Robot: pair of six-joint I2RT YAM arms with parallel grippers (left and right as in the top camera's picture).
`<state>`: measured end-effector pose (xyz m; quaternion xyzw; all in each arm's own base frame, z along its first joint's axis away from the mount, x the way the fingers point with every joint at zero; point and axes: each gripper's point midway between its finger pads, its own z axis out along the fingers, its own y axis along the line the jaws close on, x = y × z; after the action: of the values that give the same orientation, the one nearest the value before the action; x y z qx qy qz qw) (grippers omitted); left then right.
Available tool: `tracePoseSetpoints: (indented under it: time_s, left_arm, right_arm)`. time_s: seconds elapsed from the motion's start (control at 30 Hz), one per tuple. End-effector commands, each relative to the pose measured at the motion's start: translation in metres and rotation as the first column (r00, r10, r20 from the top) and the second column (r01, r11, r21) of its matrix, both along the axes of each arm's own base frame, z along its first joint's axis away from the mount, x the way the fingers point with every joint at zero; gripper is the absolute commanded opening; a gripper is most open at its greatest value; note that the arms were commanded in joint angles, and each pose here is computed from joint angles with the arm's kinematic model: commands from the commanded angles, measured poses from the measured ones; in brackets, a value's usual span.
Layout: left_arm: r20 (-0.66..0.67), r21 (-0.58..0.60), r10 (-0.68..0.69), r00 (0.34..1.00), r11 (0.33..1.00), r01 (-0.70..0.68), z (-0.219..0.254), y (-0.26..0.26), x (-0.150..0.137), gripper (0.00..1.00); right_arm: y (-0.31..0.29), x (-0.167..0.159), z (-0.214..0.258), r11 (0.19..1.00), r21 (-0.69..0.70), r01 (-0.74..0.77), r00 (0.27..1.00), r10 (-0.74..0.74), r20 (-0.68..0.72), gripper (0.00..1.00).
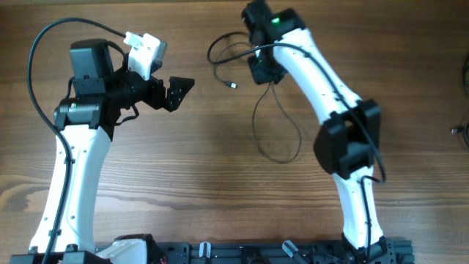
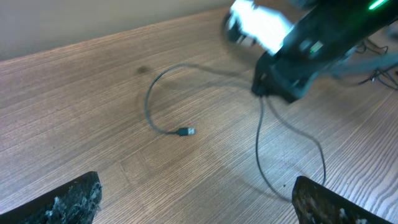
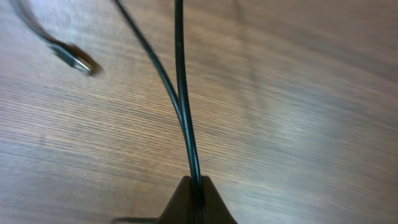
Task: Untangle cables
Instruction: 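Drag the grasped cable off to the right edge with the right gripper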
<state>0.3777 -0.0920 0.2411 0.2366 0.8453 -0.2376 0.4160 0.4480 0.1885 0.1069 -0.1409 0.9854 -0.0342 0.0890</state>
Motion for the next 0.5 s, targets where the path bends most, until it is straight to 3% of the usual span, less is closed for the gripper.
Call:
tracePoseSetpoints:
  time_s: [0.0,0.2,0.47]
  left_arm:
    - [0.005,0.005,0.008,1.000,1.000,-0.008,0.002,0.003,0.003,1.00]
    - [0.005,0.005,0.007,1.000,1.000,-0.007,0.002,0.003,0.003,1.00]
    - [0.005,0.004,0.005,1.000,1.000,-0.005,0.002,0.002,0.003,1.00]
  right_arm:
    - [-0.023,0.008,0.044,0.997,0.010,0.079,0.992,-0.080,0.098,0.05]
    - [-0.060,0.002,0.095,0.988,0.042,0.149,0.974,-0.154,0.167,0.04]
    - [-0.119,-0.015,0.178,0.951,0.101,0.294,0.890,-0.310,0.335,0.04]
